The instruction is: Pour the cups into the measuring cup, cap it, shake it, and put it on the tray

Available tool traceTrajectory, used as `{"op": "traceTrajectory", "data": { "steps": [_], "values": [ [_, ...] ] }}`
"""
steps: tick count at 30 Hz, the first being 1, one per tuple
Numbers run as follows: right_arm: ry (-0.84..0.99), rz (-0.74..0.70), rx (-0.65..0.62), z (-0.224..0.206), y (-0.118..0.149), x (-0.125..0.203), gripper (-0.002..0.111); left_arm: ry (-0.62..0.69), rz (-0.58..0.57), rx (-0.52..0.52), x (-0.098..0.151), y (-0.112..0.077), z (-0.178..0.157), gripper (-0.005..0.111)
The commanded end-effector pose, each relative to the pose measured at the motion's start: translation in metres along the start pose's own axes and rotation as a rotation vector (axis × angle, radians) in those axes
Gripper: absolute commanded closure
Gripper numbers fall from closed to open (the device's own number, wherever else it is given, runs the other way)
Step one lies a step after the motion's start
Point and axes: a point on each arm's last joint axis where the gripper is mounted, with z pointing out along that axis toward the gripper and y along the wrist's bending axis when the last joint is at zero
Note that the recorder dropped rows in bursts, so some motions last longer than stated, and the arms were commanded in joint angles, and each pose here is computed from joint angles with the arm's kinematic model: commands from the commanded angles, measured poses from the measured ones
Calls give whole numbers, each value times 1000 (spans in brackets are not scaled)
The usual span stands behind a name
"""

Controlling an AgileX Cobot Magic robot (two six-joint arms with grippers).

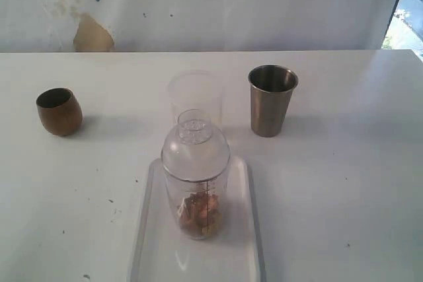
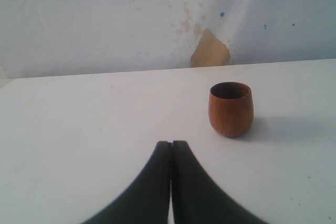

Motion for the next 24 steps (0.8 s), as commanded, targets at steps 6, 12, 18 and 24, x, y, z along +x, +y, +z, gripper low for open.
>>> {"op": "traceTrajectory", "data": {
  "steps": [6,12,18,24],
  "values": [
    [62,42,-19,0,2,7,107,-11,-7,2,0,0,0,106],
    [90,42,-23,0,3,10,107,-11,-7,2,0,0,0,106],
    [90,42,-23,0,3,10,107,-11,-7,2,0,0,0,106],
    [90,42,-23,0,3,10,107,-11,-7,2,0,0,0,106]
  ]
}}
